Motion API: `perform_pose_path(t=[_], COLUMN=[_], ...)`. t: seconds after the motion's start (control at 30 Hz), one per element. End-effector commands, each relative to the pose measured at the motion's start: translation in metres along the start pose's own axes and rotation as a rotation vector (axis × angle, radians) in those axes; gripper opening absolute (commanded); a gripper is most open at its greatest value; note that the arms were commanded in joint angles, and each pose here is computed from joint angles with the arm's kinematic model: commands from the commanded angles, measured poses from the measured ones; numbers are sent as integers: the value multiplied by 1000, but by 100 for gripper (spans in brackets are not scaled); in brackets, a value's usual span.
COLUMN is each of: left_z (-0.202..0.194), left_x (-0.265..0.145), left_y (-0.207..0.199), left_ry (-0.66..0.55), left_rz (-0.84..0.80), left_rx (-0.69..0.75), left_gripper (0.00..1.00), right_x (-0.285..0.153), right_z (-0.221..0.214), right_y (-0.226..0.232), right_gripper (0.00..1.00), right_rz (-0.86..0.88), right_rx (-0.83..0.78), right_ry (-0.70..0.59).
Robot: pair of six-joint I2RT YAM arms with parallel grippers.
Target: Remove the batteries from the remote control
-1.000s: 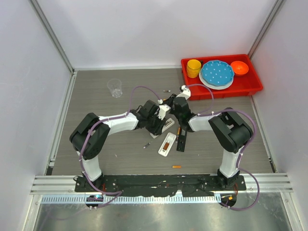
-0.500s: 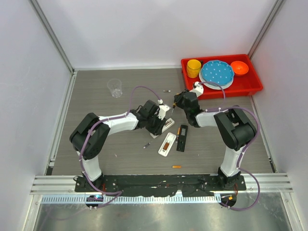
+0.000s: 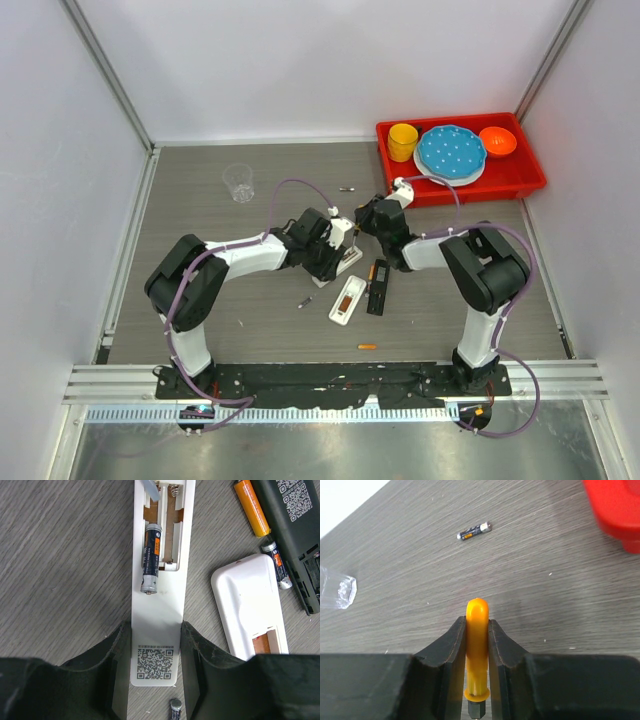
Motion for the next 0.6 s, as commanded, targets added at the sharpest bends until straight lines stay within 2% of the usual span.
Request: perform_pose_path(t=[0.0, 0.2, 0.57], left_z=[-42, -43, -44], left_x=[9, 9, 9], left_y=[6, 6, 6], left_ry=[189, 189, 187], left_rz=[14, 12, 12], left_rx=[-53, -51, -55], left_gripper=[1, 1, 1], right_x=[-3, -3, -1], right_z=[-2, -14, -15], right_y=[8, 11, 18], right_gripper=[1, 1, 1], right_rz=[5, -8, 23], right_rx=[-52, -96, -84], right_ry=[-41, -36, -32])
Point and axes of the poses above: each gripper's point midway between its finger pads, its own x axis out along the fingers, its own y axis along the line the jaws close on, z = x × y, the point moved 9 cm from there along -x, back along the fingers, and after that the axes turned 11 degrees about -x, right-handed, at the moved point
